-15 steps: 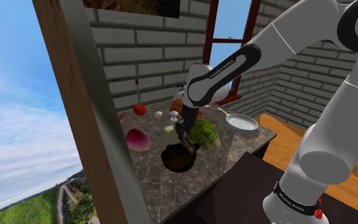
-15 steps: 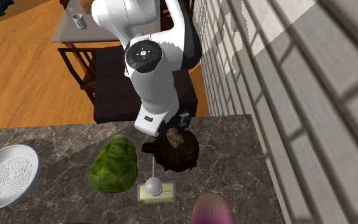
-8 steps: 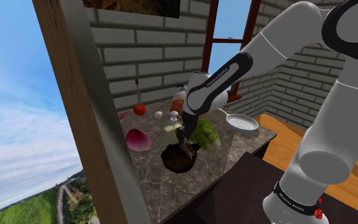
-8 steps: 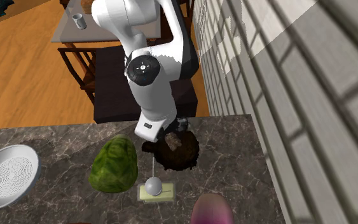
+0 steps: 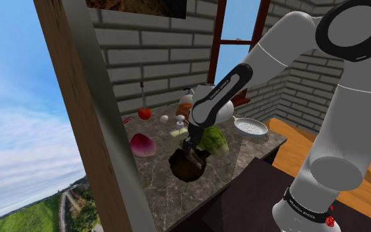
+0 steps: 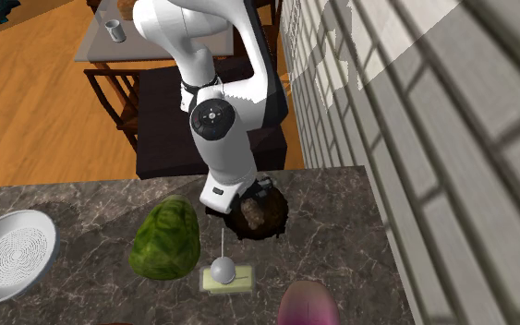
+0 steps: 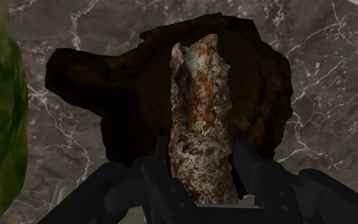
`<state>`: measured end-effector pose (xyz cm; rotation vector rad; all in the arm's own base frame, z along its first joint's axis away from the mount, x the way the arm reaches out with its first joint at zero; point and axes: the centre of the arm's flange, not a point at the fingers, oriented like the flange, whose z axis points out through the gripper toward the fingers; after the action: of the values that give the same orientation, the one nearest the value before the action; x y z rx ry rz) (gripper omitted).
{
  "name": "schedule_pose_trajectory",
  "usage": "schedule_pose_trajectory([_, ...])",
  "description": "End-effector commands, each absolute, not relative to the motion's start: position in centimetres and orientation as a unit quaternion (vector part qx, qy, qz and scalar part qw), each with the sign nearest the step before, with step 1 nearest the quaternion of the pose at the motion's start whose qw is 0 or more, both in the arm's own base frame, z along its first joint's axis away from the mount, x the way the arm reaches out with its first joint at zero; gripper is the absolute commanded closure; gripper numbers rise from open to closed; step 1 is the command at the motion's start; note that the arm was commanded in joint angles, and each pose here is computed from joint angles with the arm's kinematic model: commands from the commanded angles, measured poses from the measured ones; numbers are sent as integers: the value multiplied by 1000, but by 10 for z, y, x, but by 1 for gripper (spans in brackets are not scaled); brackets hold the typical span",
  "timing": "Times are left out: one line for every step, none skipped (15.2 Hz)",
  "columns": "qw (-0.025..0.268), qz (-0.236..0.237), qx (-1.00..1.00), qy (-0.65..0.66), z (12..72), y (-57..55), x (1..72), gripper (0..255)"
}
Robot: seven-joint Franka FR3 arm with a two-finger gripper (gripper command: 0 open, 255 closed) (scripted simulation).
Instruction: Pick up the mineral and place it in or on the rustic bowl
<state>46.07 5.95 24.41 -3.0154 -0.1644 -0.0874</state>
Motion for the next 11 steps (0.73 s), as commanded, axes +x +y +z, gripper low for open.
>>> schedule_pose_trajectory([60, -29, -996, -54, 243, 59, 461, 255])
schedule_pose_trajectory([60, -29, -996, -54, 243, 59, 461, 255])
schedule_pose_trajectory([60, -29, -996, -54, 243, 59, 461, 255])
schedule_pose_trajectory([60, -29, -996, -54, 243, 59, 461, 255])
schedule_pose_trajectory([60, -29, -996, -54, 243, 59, 461, 255])
schedule_pose_trajectory([60, -29, -996, -54, 243, 59, 461, 255])
schedule_pose_trajectory([60, -29, -996, -54, 243, 59, 461, 0])
schedule_pose_trajectory([60, -29, -996, -54, 243, 59, 461, 0])
schedule_pose_trajectory([60, -29, -996, -54, 243, 59, 461, 0])
schedule_pose_trajectory([60, -29, -996, -54, 243, 59, 461, 0])
schedule_pose_trajectory([60, -29, -996, -54, 243, 59, 461, 0])
